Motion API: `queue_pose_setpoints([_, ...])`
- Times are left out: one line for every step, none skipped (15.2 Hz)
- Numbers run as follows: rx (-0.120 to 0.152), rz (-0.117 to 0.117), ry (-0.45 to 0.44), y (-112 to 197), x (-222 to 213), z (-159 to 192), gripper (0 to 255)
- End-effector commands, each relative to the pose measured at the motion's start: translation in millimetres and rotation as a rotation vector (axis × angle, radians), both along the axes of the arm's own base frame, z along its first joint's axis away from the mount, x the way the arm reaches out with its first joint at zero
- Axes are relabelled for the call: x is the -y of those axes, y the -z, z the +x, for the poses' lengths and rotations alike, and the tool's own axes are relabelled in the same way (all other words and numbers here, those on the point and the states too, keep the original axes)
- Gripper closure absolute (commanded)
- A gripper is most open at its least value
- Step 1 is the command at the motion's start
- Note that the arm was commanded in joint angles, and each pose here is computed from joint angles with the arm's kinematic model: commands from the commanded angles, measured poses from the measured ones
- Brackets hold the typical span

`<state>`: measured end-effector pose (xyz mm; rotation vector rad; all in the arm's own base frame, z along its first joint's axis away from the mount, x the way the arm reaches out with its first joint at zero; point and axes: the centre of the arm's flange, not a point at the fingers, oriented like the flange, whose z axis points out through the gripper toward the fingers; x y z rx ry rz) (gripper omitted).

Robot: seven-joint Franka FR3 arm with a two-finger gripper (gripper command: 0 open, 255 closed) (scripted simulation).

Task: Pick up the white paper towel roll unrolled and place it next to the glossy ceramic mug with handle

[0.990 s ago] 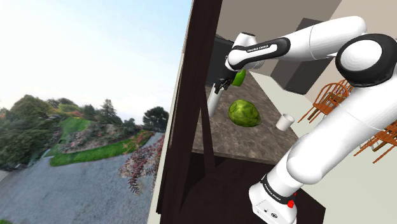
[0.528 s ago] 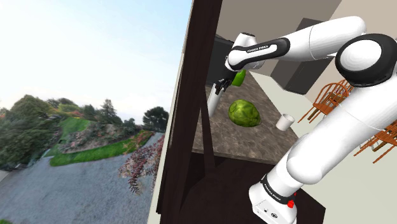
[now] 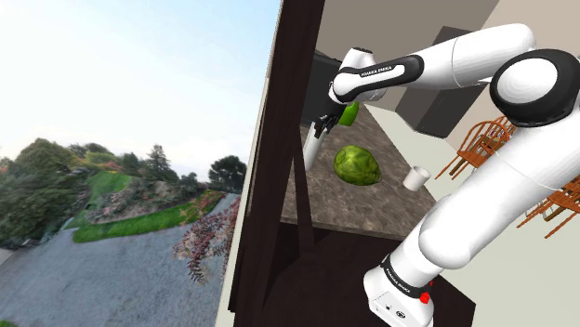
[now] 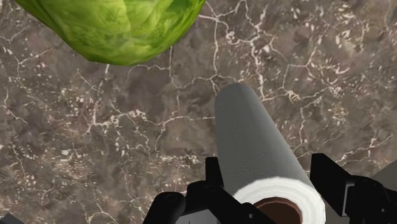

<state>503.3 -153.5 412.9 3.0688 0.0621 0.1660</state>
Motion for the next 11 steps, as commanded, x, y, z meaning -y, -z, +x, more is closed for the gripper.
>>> queue_pose_setpoints([-0.001,0.000,0.001,0.5,0.3,0.0,255])
queue_pose_setpoints([-0.001,0.000,0.001,-4.8,0.3,0.0,255])
queue_pose_setpoints([-0.001,0.000,0.001,-10.0,0.3,0.0,255])
queue_pose_setpoints([-0.001,0.000,0.001,-15.3,0.3,0.0,255])
queue_pose_setpoints([-0.001,0.000,0.001,-20.6,0.3,0.0,255])
queue_pose_setpoints([-0.001,0.000,0.001,-25.9,0.3,0.0,255])
queue_pose_setpoints([-0.001,0.000,0.001,-31.2,0.3,0.0,255])
queue_pose_setpoints([-0.001,0.000,0.001,-36.4,0.3,0.0,255])
queue_pose_setpoints([-0.001,0.000,0.001,-41.7,0.3,0.0,255])
queue_pose_setpoints([-0.001,0.000,0.001,-47.0,0.3,0.0,255])
queue_pose_setpoints([-0.001,0.000,0.001,-52.3,0.3,0.0,255])
